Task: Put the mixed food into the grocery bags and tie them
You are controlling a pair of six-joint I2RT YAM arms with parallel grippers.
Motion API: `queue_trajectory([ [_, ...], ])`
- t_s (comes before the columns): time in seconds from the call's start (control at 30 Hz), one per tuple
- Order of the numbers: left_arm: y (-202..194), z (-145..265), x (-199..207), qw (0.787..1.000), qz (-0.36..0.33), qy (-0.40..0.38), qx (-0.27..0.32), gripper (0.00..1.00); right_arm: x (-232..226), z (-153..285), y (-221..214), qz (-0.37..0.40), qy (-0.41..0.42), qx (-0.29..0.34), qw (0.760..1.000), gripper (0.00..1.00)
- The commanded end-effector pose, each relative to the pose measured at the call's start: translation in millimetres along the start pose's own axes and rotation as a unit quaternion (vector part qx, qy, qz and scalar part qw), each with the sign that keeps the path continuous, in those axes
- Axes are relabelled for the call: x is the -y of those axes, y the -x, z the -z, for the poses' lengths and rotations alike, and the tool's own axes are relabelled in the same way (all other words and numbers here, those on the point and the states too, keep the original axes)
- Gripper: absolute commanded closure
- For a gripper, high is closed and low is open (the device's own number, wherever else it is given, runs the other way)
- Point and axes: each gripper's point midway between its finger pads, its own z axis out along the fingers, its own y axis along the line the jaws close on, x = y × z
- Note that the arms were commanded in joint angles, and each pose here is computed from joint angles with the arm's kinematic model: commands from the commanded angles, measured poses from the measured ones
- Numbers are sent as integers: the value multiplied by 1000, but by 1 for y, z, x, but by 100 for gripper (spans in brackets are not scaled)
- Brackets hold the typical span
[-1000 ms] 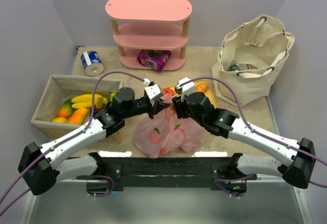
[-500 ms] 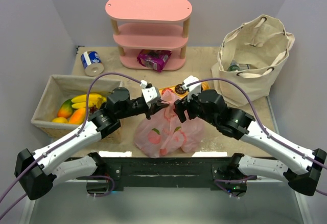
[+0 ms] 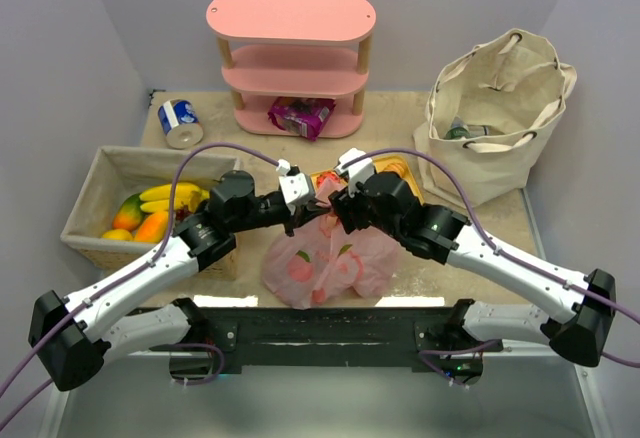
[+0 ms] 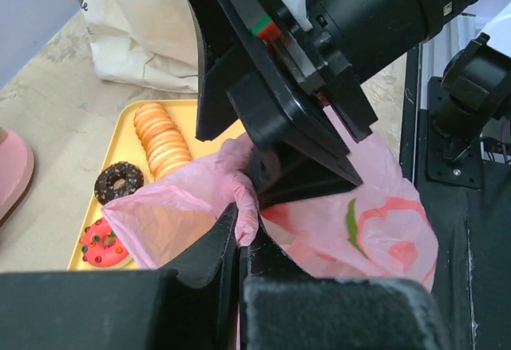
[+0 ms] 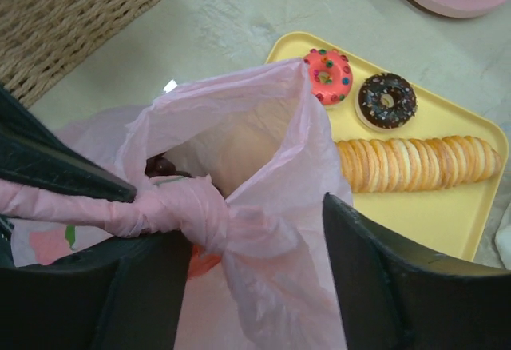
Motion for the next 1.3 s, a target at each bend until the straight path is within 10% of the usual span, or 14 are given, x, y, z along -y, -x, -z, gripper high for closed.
queue_trajectory([
  [0.0, 36, 1, 1, 998, -30, -8, 46, 100, 36, 4, 13, -22, -104, 34, 994, 43],
  [0.17, 40, 2, 3, 998, -24, -9, 59, 100, 64, 7, -2, -32, -191, 17, 981, 62],
  [0.47, 27, -14, 9, 998, 15, -38, 52, 100, 36, -6, -3, -46, -110, 42, 992, 86],
  [1.07, 27, -10, 11, 998, -2, -49, 36, 100, -8, -3, 20, -18, 27, 103, 994, 68],
  [1.27, 26, -11, 15, 998, -1, -62, 31, 100, -16, -8, 30, -2, 48, 127, 991, 41],
])
